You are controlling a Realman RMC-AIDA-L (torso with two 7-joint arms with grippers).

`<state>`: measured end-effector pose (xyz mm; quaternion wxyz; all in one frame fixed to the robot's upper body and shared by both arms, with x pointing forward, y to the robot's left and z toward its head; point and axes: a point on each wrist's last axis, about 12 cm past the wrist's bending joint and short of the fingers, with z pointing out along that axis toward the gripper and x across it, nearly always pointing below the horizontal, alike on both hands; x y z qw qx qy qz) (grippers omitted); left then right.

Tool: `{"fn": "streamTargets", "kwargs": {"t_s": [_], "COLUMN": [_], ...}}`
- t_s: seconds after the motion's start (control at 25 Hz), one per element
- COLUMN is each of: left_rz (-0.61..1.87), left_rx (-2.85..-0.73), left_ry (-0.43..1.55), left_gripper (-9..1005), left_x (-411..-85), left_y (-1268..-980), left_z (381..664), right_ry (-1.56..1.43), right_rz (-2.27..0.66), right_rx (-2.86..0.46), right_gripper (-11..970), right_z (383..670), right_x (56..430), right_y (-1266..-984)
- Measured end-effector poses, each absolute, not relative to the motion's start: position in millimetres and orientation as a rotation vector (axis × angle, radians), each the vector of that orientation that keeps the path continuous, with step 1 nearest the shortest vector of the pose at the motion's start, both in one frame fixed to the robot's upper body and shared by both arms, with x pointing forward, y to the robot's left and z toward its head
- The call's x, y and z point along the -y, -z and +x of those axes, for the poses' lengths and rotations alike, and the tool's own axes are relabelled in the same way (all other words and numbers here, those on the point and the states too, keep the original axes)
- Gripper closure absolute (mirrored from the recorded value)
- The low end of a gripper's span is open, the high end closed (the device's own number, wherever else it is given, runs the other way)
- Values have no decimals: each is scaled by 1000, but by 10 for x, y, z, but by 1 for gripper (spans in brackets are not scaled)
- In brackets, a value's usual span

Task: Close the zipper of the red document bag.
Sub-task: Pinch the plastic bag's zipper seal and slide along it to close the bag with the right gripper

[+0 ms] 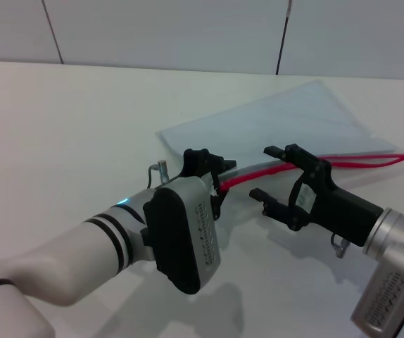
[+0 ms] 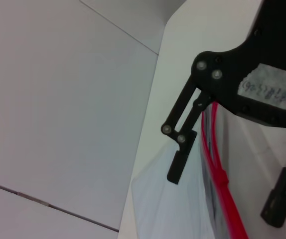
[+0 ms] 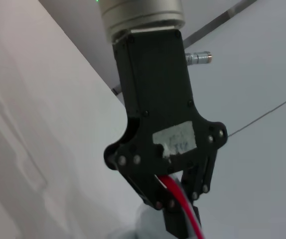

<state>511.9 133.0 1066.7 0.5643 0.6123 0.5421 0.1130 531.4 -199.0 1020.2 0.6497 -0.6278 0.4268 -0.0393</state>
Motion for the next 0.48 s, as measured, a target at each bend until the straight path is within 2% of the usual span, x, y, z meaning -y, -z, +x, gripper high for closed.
{"fn": "streamTargets", "kwargs": {"t_s": [0.08,0.48], "left_rz": [1441,1444], "left_rx": [-1275,-1272], "left_ry": [-265,-261], "left_gripper": [945,947], "left_x": [-1330,-1318], "left_y": [-10665,-10663], "left_z": [5116,5101], "right_ry": [105,131], "right_rz": [-1433,-1438], "right_rx": [-955,-931], "right_gripper": [179,349], "right_z": [5305,5273], "right_x": [1978,1954], "right_y": [-10199,-10190]}}
